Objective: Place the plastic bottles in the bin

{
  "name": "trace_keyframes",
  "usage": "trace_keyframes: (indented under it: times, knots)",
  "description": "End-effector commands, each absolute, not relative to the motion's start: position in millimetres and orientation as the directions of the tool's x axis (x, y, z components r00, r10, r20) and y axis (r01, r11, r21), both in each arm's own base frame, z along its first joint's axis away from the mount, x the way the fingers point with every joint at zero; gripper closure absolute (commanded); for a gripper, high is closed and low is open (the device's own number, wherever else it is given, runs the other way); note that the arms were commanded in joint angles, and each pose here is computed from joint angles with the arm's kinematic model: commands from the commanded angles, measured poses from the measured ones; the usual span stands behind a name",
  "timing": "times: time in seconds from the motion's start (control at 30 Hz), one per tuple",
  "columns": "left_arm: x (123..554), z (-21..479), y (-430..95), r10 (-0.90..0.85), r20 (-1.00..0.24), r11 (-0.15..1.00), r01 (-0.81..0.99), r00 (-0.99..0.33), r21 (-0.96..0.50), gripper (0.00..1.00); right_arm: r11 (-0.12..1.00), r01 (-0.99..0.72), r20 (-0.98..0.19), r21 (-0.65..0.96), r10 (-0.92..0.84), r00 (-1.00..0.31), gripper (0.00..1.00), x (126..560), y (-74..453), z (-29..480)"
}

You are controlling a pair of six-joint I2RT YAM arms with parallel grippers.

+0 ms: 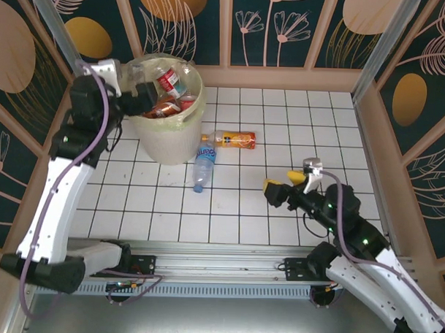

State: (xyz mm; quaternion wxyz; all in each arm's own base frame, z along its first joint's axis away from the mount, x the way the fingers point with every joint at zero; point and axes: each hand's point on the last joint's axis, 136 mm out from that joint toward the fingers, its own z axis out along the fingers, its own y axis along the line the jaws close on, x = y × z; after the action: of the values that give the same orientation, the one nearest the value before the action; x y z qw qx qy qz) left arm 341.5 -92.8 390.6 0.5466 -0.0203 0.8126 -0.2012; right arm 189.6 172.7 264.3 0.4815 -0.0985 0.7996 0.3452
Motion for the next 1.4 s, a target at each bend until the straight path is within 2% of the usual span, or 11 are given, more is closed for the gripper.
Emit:
trace_keyframes:
  times: [0.0,0.07,0.13,0.27,0.4,0.6,0.8,1.03,1.37]
  knots:
    - [300,369,-147,-0.196,-0.843,0.756,0.471,-0.501,-0.455,0.01,0.769,-0.409,-0.809,0.491,0.229,-0.542,0.03,208,177,264]
    - [272,361,-169,-0.202,-0.818,0.62,0.577,-0.538,-0.532,0.01,0.771,-0.361,-0.779,0.524,0.263,-0.57,0.04,218,183,254]
    - [254,355,-173,-0.212,-0.812,0.564,0.611,-0.544,-0.556,0.01,0.76,-0.342,-0.754,0.552,0.281,-0.593,0.05,224,192,245]
    - [236,335,-166,-0.219,-0.828,0.581,0.613,-0.516,-0.536,0.02,0.757,-0.292,-0.707,0.584,0.297,-0.642,0.06,230,213,222]
    - [222,317,-170,-0.182,-0.838,0.546,0.656,-0.515,-0.522,0.01,0.754,-0.255,-0.666,0.605,0.304,-0.681,0.07,233,237,201]
    - [216,298,-168,-0.185,-0.855,0.552,0.669,-0.484,-0.498,0.01,0.753,-0.214,-0.607,0.622,0.291,-0.739,0.12,234,281,164]
    - [213,293,-167,-0.18,-0.856,0.556,0.667,-0.485,-0.496,0.01,0.743,-0.172,-0.537,0.646,0.283,-0.795,0.23,241,325,135]
    - [208,294,-164,-0.195,-0.863,0.561,0.669,-0.466,-0.488,0.01,0.734,-0.143,-0.473,0.664,0.264,-0.84,0.31,245,382,106]
    - [207,295,-163,-0.196,-0.864,0.56,0.67,-0.464,-0.487,0.01,0.749,-0.065,-0.424,0.66,0.3,-0.855,0.45,256,413,72]
